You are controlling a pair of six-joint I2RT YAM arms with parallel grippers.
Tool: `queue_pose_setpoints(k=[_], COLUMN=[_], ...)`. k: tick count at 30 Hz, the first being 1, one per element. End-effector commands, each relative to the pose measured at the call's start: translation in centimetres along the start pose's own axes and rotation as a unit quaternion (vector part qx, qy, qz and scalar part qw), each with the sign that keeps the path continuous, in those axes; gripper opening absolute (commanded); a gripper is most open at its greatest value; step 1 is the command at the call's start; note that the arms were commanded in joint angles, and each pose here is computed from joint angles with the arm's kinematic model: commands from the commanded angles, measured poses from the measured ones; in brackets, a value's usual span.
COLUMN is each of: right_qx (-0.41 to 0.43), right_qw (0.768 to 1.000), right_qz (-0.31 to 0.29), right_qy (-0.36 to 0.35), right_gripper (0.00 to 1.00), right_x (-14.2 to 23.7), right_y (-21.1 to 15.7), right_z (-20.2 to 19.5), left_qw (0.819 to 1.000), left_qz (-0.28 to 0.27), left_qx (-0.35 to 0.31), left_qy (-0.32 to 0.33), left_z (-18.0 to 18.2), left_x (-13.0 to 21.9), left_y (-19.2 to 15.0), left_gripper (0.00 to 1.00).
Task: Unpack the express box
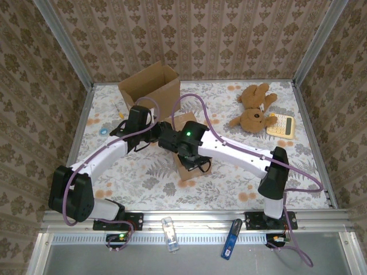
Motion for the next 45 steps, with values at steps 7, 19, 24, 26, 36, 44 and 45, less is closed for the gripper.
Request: queue_pose_setpoints(k=[7,19,24,26,36,44,45], right_qx=[0.000,-0.005,0.001,0.000,-0.009,-0.015,-0.016], right_qw=[0.998,0.998,0.997,0.997,0.996,0.995,0.995], right_qz=[0.064,0.068,0.078,0.081,0.087,0.092,0.092], right_qy=[-0.011,-0.012,-0.002,0.002,0.023,0.026,0.026], right_gripper=[0.00,0.00,0.00,0.00,0.00,0.00,0.00], right_x=[-0.1,0.6,0.8,0.9,1.4,1.4,1.4], right_y=[-4.2,-6.4,-7.7,-8.2,-10.3,-11.6,-11.7], right_z=[-0.6,-0.4,0.1,0.2,0.3,0.4,0.3], left_qw=[0.991,0.991,0.991,0.991,0.991,0.990,0.991], left_qz=[0.068,0.069,0.070,0.071,0.073,0.074,0.073], left_qx=[0.041,0.041,0.042,0.042,0.043,0.045,0.043], left_qy=[0.104,0.104,0.104,0.105,0.106,0.108,0.107], left_z=[5.5,5.5,5.6,5.7,5.8,5.9,5.8], left_x=[-1.3,-1.4,-1.6,-1.6,-1.8,-1.8,-1.9], left_y=[-3.9,-3.9,-3.9,-4.0,-3.9,-4.1,-4.0], left_gripper=[0.43,0.42,0.42,0.42,0.42,0.42,0.42])
Point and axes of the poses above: each hand's point on the last joint's axis, 136 mm out from that joint toward the fingers, its own x axis back along the fingers, its own z axis along the line the jaws close on, y = z × x, the point moved 3 cm from there along x, back along the fingers, and after that the axes turned 9 degrees about -x, right-handed, at the moved point
